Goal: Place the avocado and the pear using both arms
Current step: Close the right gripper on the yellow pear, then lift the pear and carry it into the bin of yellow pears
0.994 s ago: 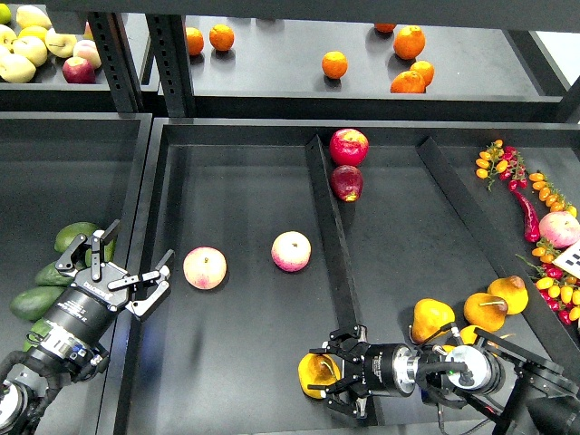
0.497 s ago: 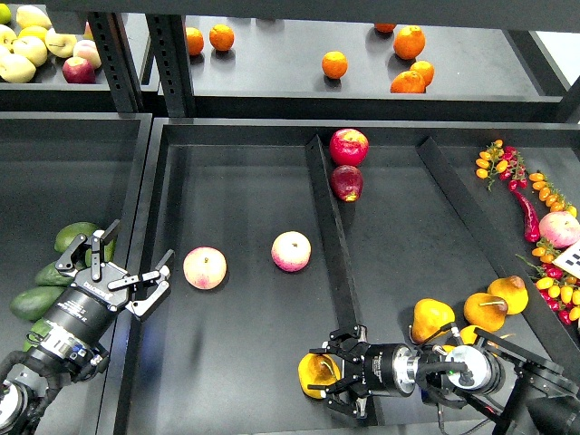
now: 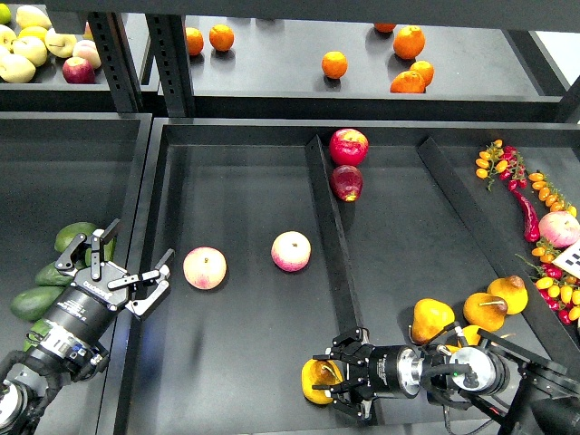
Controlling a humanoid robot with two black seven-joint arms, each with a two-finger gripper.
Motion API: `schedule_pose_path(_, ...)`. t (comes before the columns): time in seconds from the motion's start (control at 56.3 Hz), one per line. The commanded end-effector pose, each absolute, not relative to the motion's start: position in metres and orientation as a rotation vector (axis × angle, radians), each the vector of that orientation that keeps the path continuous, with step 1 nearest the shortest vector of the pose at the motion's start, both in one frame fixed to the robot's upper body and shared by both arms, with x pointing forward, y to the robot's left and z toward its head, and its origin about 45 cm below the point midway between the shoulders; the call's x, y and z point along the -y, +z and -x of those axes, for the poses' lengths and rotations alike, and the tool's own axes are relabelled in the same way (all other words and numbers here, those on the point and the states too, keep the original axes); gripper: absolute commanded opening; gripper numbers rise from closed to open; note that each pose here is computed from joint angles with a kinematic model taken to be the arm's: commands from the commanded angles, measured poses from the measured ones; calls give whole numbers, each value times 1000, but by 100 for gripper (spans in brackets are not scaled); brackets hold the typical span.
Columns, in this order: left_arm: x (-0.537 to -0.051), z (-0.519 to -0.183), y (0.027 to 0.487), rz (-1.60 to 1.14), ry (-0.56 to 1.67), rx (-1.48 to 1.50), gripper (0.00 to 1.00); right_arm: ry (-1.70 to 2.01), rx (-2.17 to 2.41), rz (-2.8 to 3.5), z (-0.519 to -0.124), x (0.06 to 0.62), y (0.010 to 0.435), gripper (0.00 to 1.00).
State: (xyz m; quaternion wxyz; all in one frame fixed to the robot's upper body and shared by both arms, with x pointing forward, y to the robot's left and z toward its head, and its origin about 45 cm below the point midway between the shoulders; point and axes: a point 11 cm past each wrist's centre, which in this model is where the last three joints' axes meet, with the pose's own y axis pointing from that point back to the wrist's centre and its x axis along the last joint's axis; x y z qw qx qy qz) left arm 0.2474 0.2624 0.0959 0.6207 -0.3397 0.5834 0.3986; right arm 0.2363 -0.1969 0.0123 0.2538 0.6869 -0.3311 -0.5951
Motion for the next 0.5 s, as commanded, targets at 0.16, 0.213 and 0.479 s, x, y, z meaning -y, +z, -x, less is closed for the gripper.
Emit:
schedule_pose_path(0.16,-262,-247,96,780,916,-1343,99,-1657,927,-1928,-251,192,25,12)
schedule_pose_path(0.213,-262,-247,96,780,916,-1343,99,-1662,937,-1940,-255,192,28,12)
schedule_pose_path(0.479,-261,-247,96,777,914,-1342,99,-1709,1003,-2046,-285,193,56,12)
